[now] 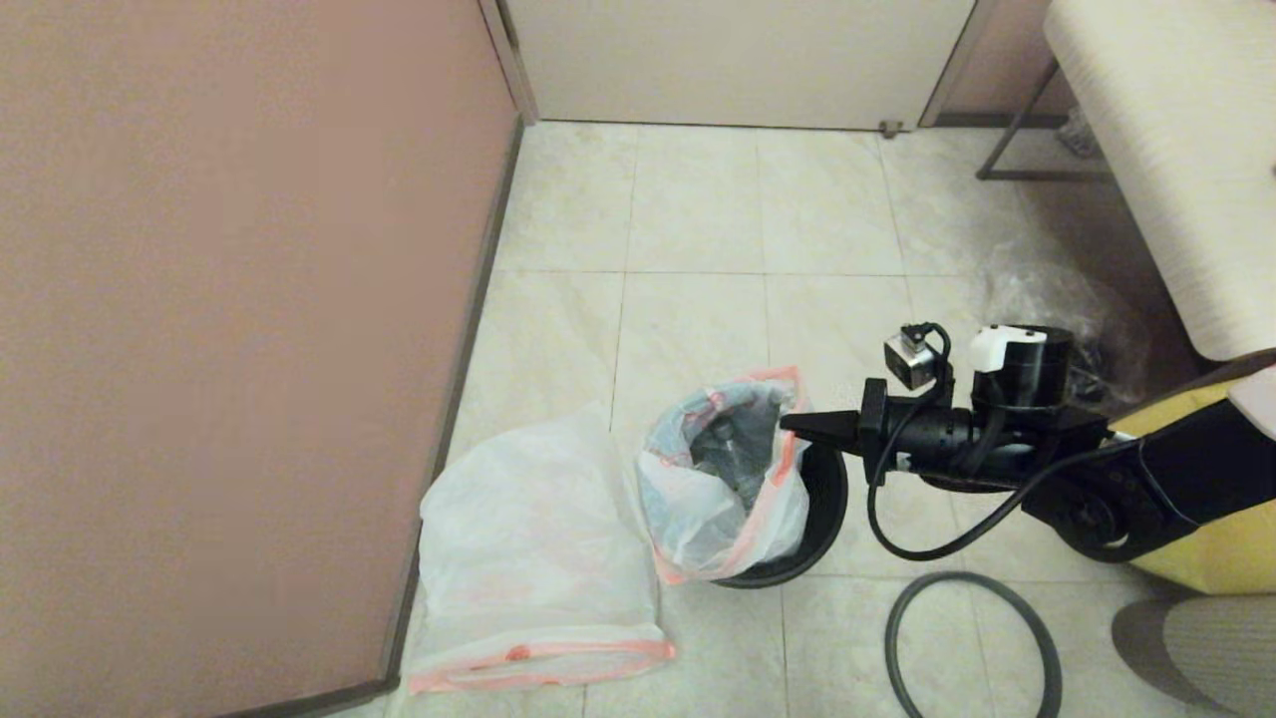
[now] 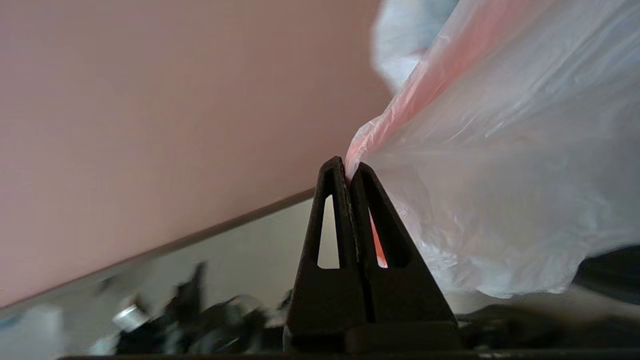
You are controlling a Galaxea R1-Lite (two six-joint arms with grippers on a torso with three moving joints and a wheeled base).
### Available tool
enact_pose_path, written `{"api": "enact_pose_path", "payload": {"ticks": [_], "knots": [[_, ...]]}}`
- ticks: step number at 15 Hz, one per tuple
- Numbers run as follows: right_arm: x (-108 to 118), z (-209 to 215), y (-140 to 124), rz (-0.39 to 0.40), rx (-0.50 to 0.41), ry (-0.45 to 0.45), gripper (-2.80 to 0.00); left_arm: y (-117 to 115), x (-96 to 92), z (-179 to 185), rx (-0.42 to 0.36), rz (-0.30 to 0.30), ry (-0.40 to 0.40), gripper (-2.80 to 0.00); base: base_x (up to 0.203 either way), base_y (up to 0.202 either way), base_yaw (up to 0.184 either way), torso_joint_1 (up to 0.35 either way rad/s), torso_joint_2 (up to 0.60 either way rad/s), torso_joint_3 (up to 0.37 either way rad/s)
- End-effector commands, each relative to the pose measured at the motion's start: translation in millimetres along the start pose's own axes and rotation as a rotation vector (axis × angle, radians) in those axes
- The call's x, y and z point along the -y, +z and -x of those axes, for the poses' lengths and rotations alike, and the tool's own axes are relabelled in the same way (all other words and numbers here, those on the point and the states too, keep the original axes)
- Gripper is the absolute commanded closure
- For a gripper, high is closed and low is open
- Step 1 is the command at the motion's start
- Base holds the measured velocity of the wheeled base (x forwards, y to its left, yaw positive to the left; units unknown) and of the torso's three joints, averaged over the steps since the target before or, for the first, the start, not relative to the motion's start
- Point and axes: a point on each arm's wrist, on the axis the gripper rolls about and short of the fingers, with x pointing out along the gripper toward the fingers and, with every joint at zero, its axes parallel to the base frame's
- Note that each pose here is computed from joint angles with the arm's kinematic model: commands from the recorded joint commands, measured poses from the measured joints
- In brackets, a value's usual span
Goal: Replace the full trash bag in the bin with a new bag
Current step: Place the trash bag on the floor
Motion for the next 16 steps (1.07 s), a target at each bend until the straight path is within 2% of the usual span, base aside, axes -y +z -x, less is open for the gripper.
{"api": "enact_pose_path", "payload": {"ticks": [1,10,13,16], "knots": [[-13,-1,-2,0.008,-0.012,0.034,0.0,0,0.0,0,-0.002,0.0,0.001,0.0,0.0,0.0,0.0,0.0,0.0,0.0],[-61,4,-8,-0.033,-0.081,0.159,0.0,0,0.0,0,-0.001,0.0,0.001,0.0,0.0,0.0,0.0,0.0,0.0,0.0],[-75,7,-8,-0.007,-0.077,0.187,0.0,0,0.0,0,-0.002,0.0,0.001,0.0,0.0,0.0,0.0,0.0,0.0,0.0],[-100,17,-9,0.028,-0.068,0.225,0.0,0,0.0,0,-0.002,0.0,0.001,0.0,0.0,0.0,0.0,0.0,0.0,0.0]]}}
